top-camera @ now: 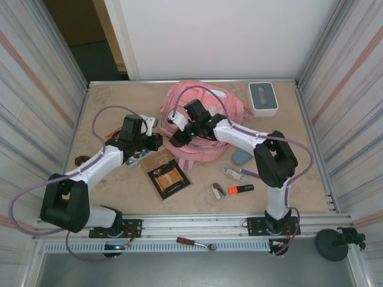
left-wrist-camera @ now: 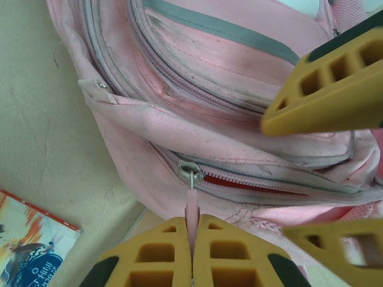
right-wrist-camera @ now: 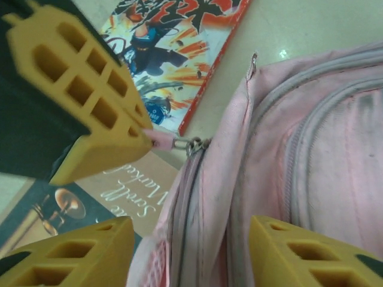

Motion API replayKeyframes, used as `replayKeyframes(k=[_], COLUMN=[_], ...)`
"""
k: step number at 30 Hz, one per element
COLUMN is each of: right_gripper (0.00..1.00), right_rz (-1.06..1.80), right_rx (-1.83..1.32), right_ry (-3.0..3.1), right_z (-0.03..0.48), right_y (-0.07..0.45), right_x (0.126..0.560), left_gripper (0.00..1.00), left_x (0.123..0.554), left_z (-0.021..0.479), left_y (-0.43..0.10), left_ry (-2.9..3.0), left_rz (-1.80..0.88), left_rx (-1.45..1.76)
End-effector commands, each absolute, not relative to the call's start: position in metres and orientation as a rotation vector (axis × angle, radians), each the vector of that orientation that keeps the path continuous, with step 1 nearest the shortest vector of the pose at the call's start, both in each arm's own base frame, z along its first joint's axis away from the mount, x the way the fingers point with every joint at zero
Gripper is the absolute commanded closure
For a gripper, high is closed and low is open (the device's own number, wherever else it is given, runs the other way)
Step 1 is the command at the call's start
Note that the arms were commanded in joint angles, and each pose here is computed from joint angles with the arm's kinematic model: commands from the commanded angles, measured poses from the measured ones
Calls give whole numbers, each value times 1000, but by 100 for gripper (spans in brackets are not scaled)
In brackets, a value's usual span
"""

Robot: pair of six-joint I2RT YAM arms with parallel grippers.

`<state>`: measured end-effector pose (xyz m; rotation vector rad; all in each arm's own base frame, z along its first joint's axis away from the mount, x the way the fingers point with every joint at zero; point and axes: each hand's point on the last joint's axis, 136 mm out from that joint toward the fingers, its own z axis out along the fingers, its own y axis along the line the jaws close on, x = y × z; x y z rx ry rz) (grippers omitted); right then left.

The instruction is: Pack the student bag

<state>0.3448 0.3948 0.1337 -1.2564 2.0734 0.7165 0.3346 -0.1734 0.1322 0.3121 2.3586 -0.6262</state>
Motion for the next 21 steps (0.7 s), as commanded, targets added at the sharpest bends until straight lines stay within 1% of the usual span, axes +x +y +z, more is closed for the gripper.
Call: replayKeyframes(k=[1, 2, 3, 5, 7, 14, 21], right_gripper=[69, 79, 86, 95, 100, 100, 100], right_rz=[722, 713, 705, 707, 714, 781, 859], right_rx=[-1230, -1235, -1233, -1233, -1245, -1290, -1316], right_ry=[2075, 2074, 2072, 2067, 2055, 1968, 1904], right_z=[135, 134, 134, 136, 141, 165, 188], right_y=[404, 403, 402, 399, 396, 372, 362], right_x=[354, 354, 355, 355, 352, 343, 338], left_gripper=[100, 100, 100, 100, 100, 100, 100], left_x=[333, 333, 333, 334, 336, 353, 371], left_z=[150, 150, 149, 146, 141, 133, 136], left_y=[-178, -177, -176, -173, -169, -135, -117], left_ry=[2297, 2298, 2301, 2309, 2322, 2340, 2332], left_rz=[-654, -648, -639, -616, -577, -452, -420], left_rx=[322, 320, 317, 309, 296, 193, 149])
